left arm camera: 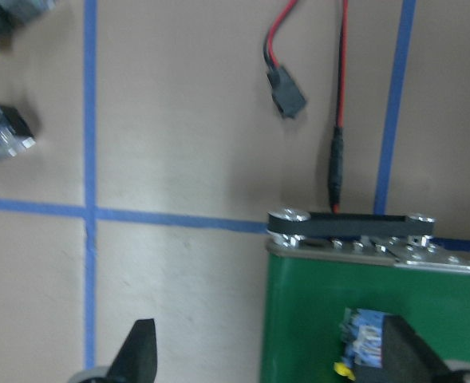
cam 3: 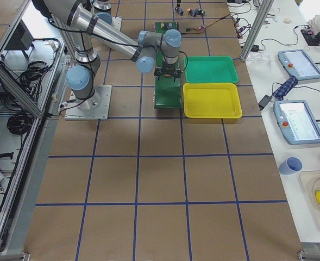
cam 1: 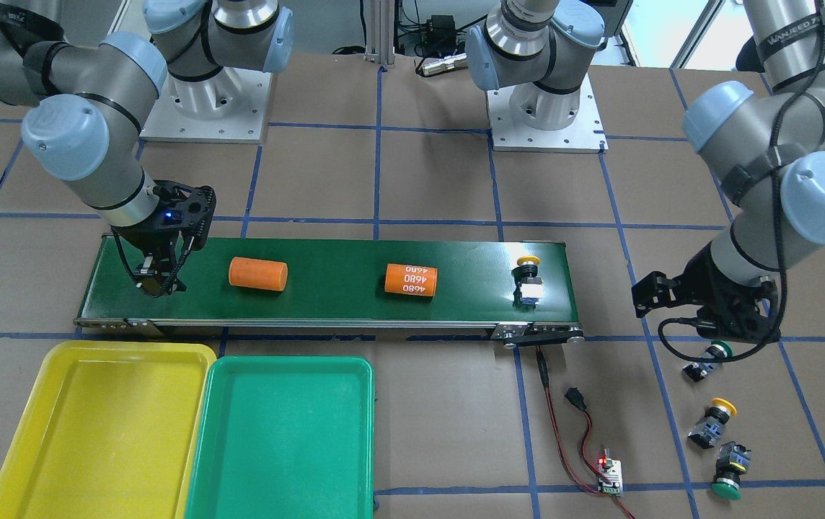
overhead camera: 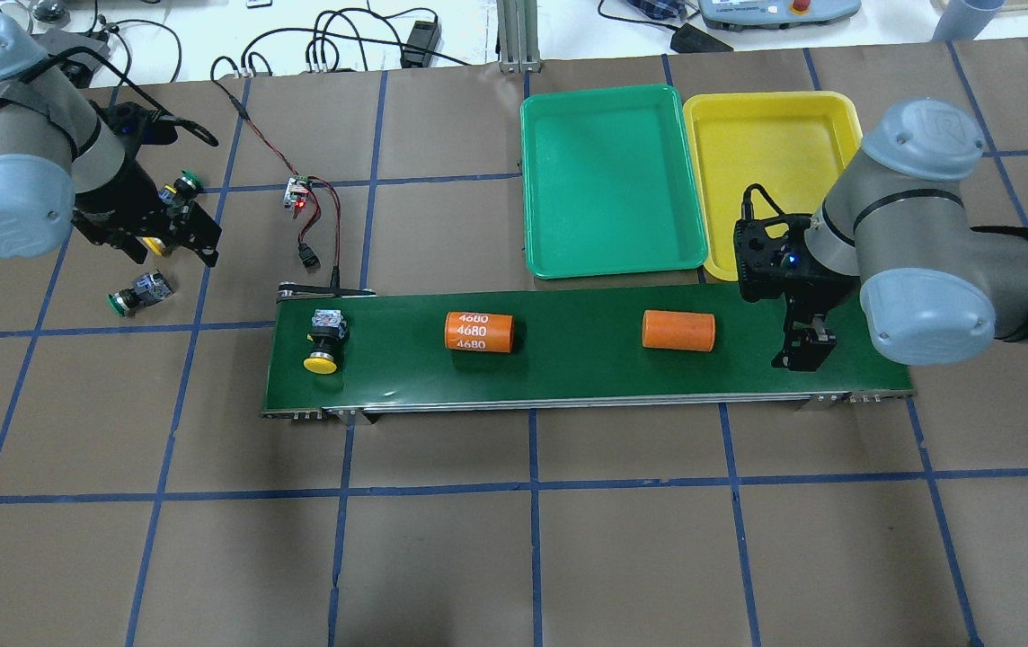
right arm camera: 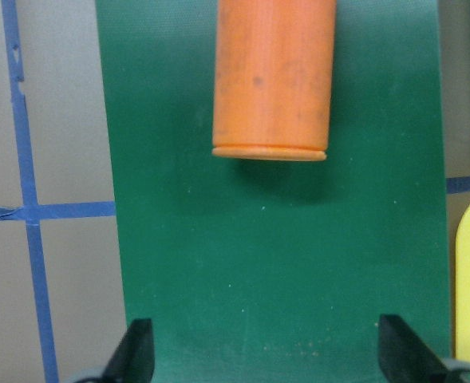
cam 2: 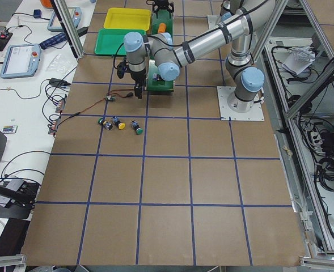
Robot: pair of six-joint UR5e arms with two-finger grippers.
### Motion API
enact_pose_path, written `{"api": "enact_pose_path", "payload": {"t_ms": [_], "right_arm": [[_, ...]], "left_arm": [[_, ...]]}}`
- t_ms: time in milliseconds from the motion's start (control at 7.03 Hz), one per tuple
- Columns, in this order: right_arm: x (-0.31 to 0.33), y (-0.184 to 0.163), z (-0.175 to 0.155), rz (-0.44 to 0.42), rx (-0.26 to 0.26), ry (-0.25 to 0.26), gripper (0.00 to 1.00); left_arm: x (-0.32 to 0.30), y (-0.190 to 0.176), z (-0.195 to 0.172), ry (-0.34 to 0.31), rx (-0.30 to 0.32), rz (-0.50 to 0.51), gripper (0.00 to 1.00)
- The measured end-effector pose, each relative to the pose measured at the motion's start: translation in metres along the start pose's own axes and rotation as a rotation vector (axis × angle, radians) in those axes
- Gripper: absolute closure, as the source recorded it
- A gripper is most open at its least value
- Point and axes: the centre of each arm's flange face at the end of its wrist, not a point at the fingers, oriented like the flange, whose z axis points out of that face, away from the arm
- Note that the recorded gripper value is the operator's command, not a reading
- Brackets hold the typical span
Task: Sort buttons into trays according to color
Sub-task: 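Return the left gripper and grasp a green-capped button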
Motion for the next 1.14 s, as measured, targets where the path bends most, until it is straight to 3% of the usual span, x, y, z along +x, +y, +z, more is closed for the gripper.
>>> {"api": "enact_pose_path", "payload": {"t_ms": [711,1138], "right_arm": [[0.001,0.0,0.003,0.0,-0.001,-0.006,0.0],[0.002,0.002,0.006,0.0,-0.011,-0.012,0.0]], "left_arm": [[-0.08,-0.024,0.071,-0.023,0.02,0.512,0.0],[-0.108,-0.023,0.103,-0.018,0.015,0.59,0.03]]}}
